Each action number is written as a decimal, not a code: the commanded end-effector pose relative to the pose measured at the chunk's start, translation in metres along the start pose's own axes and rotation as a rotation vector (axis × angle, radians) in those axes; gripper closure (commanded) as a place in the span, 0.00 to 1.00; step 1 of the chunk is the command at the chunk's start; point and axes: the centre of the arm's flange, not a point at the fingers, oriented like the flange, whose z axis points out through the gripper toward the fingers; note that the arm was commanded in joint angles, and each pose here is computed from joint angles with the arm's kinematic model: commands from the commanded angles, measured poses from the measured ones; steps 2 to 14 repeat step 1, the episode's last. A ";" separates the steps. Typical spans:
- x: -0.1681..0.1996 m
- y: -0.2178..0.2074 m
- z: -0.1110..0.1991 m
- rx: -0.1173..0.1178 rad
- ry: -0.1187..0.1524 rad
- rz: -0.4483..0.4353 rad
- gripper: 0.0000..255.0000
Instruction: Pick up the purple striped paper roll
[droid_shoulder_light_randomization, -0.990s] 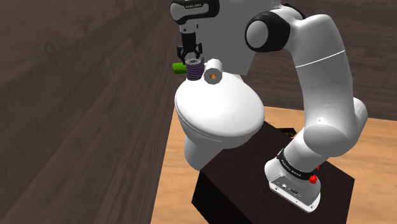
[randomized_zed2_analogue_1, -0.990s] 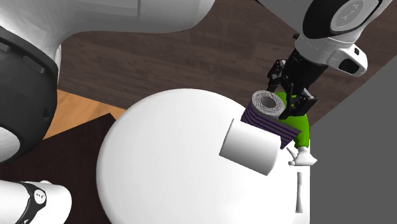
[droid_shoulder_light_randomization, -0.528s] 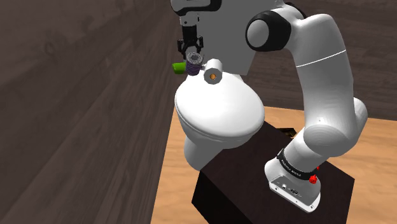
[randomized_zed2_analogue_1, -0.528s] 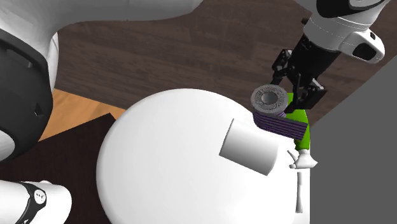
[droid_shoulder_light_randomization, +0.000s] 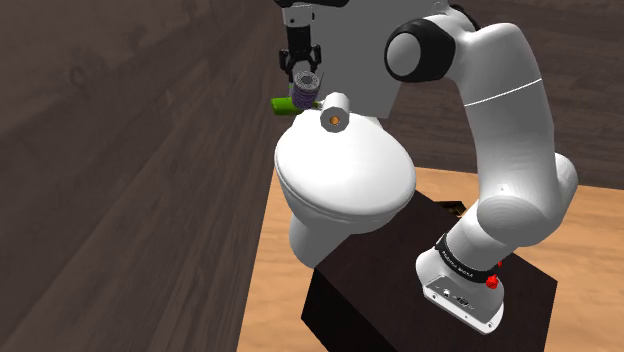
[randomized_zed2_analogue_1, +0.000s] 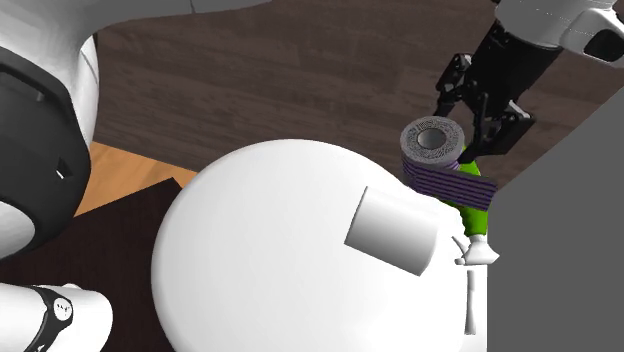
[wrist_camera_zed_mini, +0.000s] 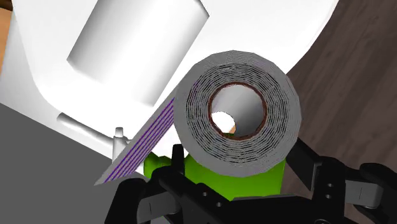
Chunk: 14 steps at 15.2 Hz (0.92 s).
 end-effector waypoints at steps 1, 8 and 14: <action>0.000 0.000 -0.004 0.000 0.000 0.000 1.00; 0.000 0.000 -0.004 0.000 0.000 0.000 1.00; 0.000 0.000 -0.004 0.000 0.000 0.000 1.00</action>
